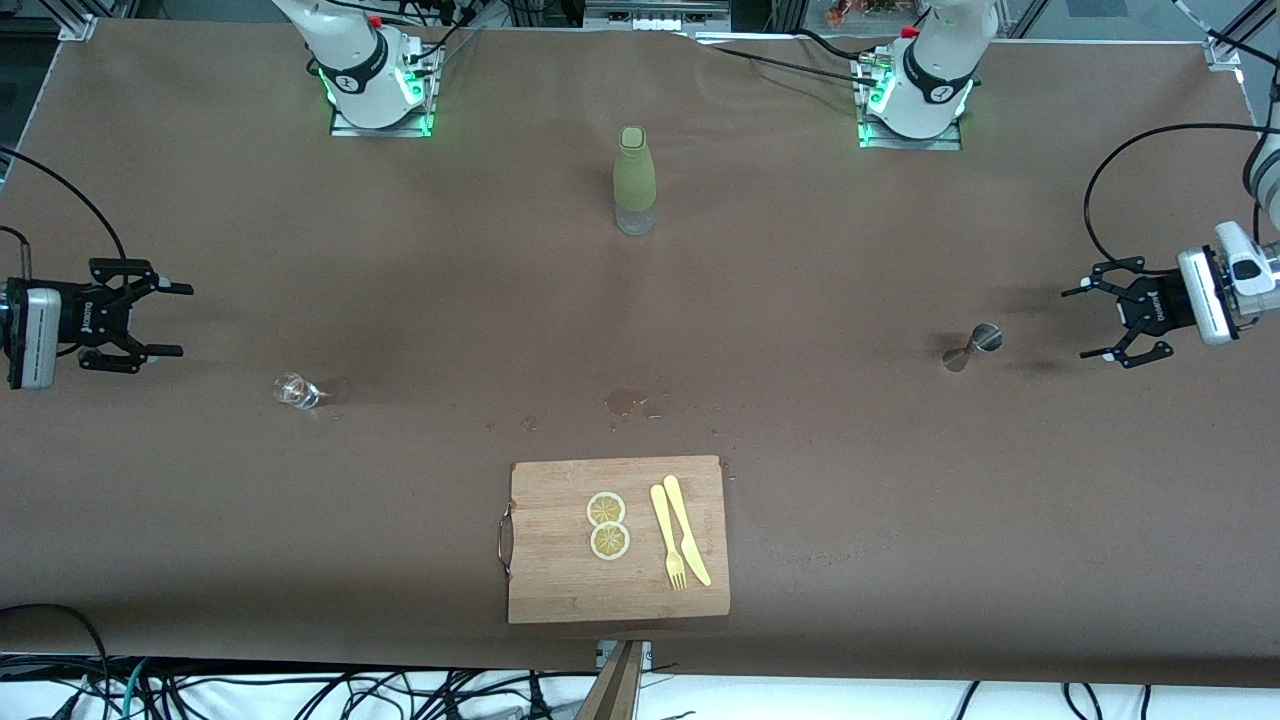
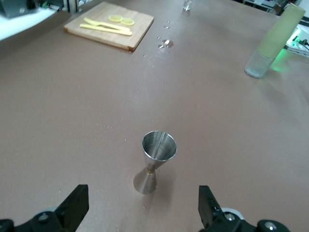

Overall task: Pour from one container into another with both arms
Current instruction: 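Lower the right gripper to the glass cup while the left gripper reaches the jigger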

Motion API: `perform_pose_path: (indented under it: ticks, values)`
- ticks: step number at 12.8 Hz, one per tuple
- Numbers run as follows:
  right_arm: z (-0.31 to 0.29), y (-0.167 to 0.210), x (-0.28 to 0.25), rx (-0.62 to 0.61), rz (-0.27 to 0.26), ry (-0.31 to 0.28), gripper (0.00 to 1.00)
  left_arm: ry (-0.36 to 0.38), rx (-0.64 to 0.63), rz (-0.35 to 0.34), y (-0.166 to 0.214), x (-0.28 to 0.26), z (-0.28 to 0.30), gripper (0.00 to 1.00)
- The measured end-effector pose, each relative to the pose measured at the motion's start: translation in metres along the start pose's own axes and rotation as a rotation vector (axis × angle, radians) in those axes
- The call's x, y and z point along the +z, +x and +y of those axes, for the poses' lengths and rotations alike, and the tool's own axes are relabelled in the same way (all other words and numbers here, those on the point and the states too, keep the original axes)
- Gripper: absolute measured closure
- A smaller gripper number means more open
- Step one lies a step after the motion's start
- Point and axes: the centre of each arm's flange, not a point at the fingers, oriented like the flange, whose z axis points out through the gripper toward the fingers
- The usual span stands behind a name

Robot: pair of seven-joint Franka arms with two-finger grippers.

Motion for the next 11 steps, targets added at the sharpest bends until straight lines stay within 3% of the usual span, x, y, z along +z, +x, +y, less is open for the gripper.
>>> perform_pose_path:
  ticks: [2, 6, 11]
  values:
    - [0.011, -0.019, 0.004, -0.02, 0.025, 0.012, 0.0, 0.0, 0.066, 0.045, -0.015, 0.013, -0.002, 0.0]
    - [0.034, -0.046, 0.02, -0.023, 0.126, 0.033, 0.0, 0.015, 0.139, 0.141, -0.038, 0.042, -0.006, 0.0]
    - [0.044, -0.051, 0.03, -0.046, 0.178, 0.034, 0.0, 0.012, 0.17, 0.238, -0.074, 0.085, -0.004, 0.0]
